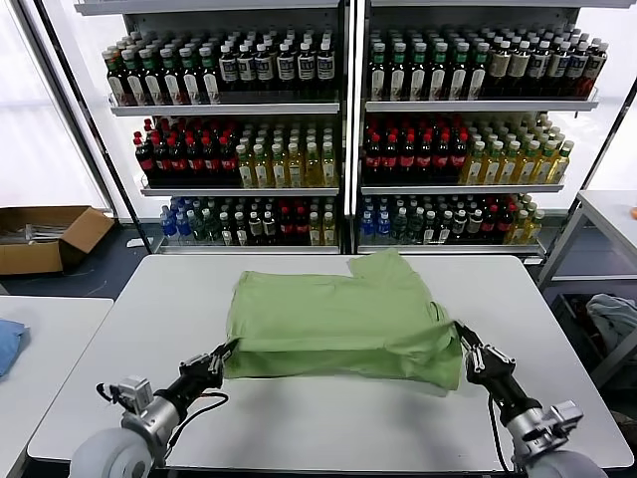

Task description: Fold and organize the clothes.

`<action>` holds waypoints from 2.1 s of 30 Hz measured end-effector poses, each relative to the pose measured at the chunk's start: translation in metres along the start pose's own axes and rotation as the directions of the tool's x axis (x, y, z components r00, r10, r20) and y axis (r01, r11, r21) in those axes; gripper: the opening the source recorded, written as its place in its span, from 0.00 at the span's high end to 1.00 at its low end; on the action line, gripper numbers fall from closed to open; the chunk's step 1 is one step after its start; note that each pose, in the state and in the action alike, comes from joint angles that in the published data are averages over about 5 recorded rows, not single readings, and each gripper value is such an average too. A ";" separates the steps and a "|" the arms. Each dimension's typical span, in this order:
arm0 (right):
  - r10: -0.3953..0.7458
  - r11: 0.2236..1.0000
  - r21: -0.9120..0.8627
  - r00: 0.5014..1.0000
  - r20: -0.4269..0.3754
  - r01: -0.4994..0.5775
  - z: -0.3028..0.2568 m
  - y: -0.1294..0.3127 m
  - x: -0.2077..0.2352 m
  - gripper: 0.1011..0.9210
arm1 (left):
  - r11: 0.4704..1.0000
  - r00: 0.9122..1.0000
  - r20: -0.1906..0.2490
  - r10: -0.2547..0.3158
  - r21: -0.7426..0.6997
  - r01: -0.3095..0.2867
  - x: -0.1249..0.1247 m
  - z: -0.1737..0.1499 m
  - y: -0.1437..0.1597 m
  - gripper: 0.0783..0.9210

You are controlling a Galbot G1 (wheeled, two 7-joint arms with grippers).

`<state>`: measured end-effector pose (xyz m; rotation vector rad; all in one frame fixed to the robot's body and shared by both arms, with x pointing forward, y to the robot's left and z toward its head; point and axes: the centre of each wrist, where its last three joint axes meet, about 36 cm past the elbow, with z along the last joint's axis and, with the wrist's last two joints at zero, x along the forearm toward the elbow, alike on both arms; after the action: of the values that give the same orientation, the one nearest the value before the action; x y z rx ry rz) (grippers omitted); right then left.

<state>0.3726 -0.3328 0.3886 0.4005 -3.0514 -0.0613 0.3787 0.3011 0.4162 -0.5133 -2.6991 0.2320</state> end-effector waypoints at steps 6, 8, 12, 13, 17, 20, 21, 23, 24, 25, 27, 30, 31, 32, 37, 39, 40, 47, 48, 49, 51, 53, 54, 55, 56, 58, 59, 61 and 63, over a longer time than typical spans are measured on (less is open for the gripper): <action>0.010 0.997 0.073 0.999 -0.048 -0.007 0.011 0.002 -0.026 0.73 | 1.000 1.000 -0.020 -0.020 -0.015 0.019 -0.027 0.001 0.014 0.87; 0.017 0.995 0.104 0.998 -0.063 -0.010 0.011 0.002 -0.029 0.67 | 0.999 0.999 -0.027 -0.033 -0.024 0.033 -0.031 0.001 0.019 0.80; 0.037 0.987 0.160 0.995 -0.092 -0.022 0.009 0.002 -0.030 0.53 | 0.997 0.997 -0.037 -0.062 -0.045 0.060 -0.033 0.001 0.027 0.66; 0.043 0.985 0.169 0.994 -0.099 -0.025 0.008 0.003 -0.028 0.50 | 0.996 0.997 -0.038 -0.070 -0.050 0.068 -0.033 0.000 0.029 0.63; 0.064 0.980 0.193 0.989 -0.131 -0.038 0.004 0.006 -0.015 0.35 | 0.993 0.994 -0.044 -0.100 -0.074 0.096 -0.027 0.001 0.031 0.50; 0.077 0.979 0.201 0.984 -0.160 -0.044 0.002 0.009 0.000 0.25 | 0.991 0.992 -0.053 -0.111 -0.087 0.106 -0.021 0.003 0.028 0.39; 0.081 0.978 0.202 0.982 -0.171 -0.046 0.002 0.010 0.006 0.22 | 0.990 0.992 -0.058 -0.112 -0.091 0.106 -0.019 0.005 0.026 0.35; 0.092 0.978 0.204 0.977 -0.192 -0.052 0.002 0.013 0.017 0.16 | 0.990 0.991 -0.070 -0.112 -0.095 0.105 -0.015 0.009 0.022 0.29; 0.097 0.978 0.203 0.974 -0.204 -0.055 0.003 0.014 0.022 0.14 | 0.990 0.991 -0.077 -0.112 -0.096 0.104 -0.013 0.012 0.019 0.25; 0.102 0.978 0.202 0.971 -0.215 -0.057 0.003 0.015 0.027 0.13 | 0.990 0.990 -0.083 -0.113 -0.097 0.105 -0.012 0.014 0.018 0.22; 0.110 0.978 0.198 0.965 -0.238 -0.063 0.006 0.016 0.037 0.12 | 0.990 0.989 -0.095 -0.115 -0.097 0.106 -0.010 0.018 0.015 0.16; 0.119 0.980 0.189 0.956 -0.267 -0.069 0.010 0.019 0.047 0.17 | 0.990 0.987 -0.111 -0.116 -0.095 0.106 -0.009 0.023 0.012 0.12; 0.121 0.980 0.185 0.954 -0.275 -0.071 0.011 0.020 0.050 0.20 | 0.990 0.986 -0.116 -0.116 -0.095 0.105 -0.009 0.025 0.011 0.12; 0.123 0.981 0.181 0.951 -0.282 -0.073 0.012 0.022 0.052 0.24 | 0.990 0.986 -0.120 -0.115 -0.095 0.104 -0.009 0.026 0.010 0.12; 0.125 0.984 0.162 0.943 -0.309 -0.077 0.017 0.027 0.058 0.41 | 0.990 0.983 -0.139 -0.115 -0.092 0.103 -0.011 0.032 0.009 0.19; 0.121 0.985 0.154 0.941 -0.315 -0.075 0.018 0.030 0.059 0.48 | 0.991 0.983 -0.145 -0.115 -0.090 0.103 -0.011 0.034 0.009 0.27; 0.118 0.986 0.150 0.941 -0.318 -0.073 0.019 0.031 0.059 0.52 | 0.991 0.982 -0.147 -0.115 -0.089 0.103 -0.011 0.035 0.009 0.30; 0.105 0.990 0.127 0.937 -0.333 -0.066 0.025 0.034 0.058 0.77 | 0.992 0.982 -0.152 -0.108 -0.079 0.097 -0.009 0.039 0.010 0.53; 0.104 0.990 0.124 0.937 -0.334 -0.066 0.026 0.035 0.058 0.80 | 0.992 0.982 -0.153 -0.107 -0.077 0.096 -0.008 0.040 0.010 0.57; 0.102 0.991 0.120 0.937 -0.335 -0.065 0.027 0.035 0.058 0.83 | 0.993 0.982 -0.154 -0.106 -0.076 0.095 -0.008 0.041 0.010 0.61; 0.098 0.992 0.114 0.937 -0.336 -0.063 0.027 0.035 0.058 0.91 | 0.993 0.982 -0.155 -0.105 -0.074 0.094 -0.008 0.041 0.011 0.68; 0.093 0.992 0.108 0.937 -0.338 -0.059 0.027 0.034 0.059 0.96 | 0.993 0.982 -0.156 -0.104 -0.072 0.094 -0.006 0.042 0.011 0.74; 0.090 0.993 0.105 0.937 -0.338 -0.058 0.027 0.034 0.060 0.98 | 0.993 0.982 -0.156 -0.103 -0.071 0.093 -0.006 0.042 0.011 0.78; 0.088 0.993 0.103 0.937 -0.339 -0.056 0.026 0.034 0.060 0.99 | 0.993 0.982 -0.157 -0.103 -0.070 0.093 -0.005 0.042 0.011 0.81; 0.085 0.993 0.101 0.937 -0.339 -0.054 0.026 0.033 0.061 0.99 | 0.993 0.982 -0.157 -0.103 -0.070 0.093 -0.004 0.042 0.012 0.84; 0.079 0.994 0.096 0.937 -0.340 -0.049 0.024 0.033 0.064 0.99 | 0.993 0.982 -0.158 -0.103 -0.071 0.093 -0.001 0.042 0.012 0.91; 0.076 0.994 0.094 0.937 -0.340 -0.046 0.023 0.032 0.066 0.99 | 0.993 0.982 -0.159 -0.104 -0.073 0.093 0.000 0.041 0.013 0.93; 0.069 0.995 0.091 0.938 -0.340 -0.040 0.020 0.032 0.070 0.99 | 0.993 0.981 -0.162 -0.105 -0.078 0.094 0.005 0.041 0.013 0.97; 0.062 0.995 0.089 0.939 -0.338 -0.034 0.017 0.032 0.074 0.99 | 0.992 0.980 -0.164 -0.109 -0.082 0.097 0.010 0.042 0.012 0.98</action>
<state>0.2917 -0.3210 0.3773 0.3035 -2.7240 0.1237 0.3573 0.3122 0.3781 -0.3937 -2.5669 0.0578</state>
